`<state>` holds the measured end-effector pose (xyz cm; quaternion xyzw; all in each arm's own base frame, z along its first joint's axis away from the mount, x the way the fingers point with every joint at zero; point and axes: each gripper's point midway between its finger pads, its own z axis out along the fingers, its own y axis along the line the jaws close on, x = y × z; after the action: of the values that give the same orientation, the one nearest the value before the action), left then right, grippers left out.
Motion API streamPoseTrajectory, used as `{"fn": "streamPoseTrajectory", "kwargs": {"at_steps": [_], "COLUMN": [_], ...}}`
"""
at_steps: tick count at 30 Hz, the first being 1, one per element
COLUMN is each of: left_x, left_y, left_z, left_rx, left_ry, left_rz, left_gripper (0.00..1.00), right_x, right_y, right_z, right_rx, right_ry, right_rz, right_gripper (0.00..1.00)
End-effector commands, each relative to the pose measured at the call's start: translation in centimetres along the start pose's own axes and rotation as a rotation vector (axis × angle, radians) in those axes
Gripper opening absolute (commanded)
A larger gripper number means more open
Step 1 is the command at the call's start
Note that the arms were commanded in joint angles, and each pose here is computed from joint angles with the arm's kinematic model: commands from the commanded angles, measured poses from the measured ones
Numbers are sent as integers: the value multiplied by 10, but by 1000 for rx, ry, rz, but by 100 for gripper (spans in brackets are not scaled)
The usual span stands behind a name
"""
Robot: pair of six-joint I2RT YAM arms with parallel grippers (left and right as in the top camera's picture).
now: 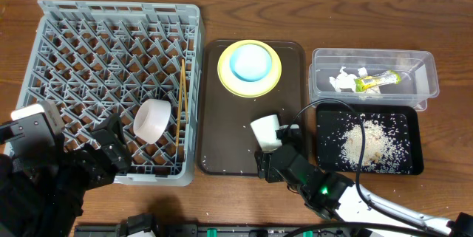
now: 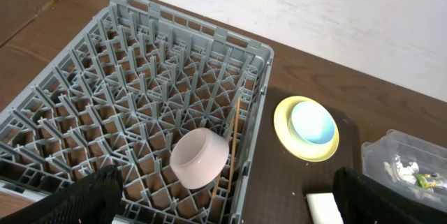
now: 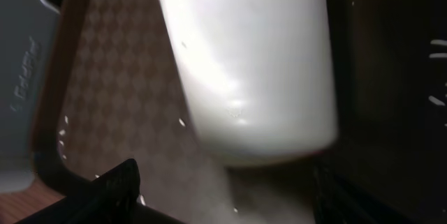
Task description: Sort waste into correct bins and load items into the dishwasher
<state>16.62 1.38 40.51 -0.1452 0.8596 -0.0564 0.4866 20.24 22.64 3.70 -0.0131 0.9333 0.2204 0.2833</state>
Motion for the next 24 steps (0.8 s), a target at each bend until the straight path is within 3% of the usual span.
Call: {"fn": "streamPoseTrajectory", "kwargs": {"at_steps": [1,6,14,17,21,24], "left_x": [-2,-2,-2,-2,-2,-2], "left_y": [1,1,1,1,1,1], "left_z": [-1,-1,-1,-1,-1,-1], "left_rx": [-7,-7,-7,-7,-7,-7], "left_ry": [-9,-9,-9,-9,-9,-9], "left_rz": [-8,-8,-8,-8,-8,-8], "left_gripper": [97,97,97,97,97,97], "right_x": [3,-1,-3,-2,-1,1], "right_y": [4,6,-3,7,35,44], "right_z": [-3,-9,3,12,18,16], "right_rx": [-7,-16,41,-3,-127,-165], "right_ry": [19,9,-13,-12,1,17], "right_rz": [-62,-172,-82,15,7,89], "right_gripper": [75,78,79,80,83,99]}}
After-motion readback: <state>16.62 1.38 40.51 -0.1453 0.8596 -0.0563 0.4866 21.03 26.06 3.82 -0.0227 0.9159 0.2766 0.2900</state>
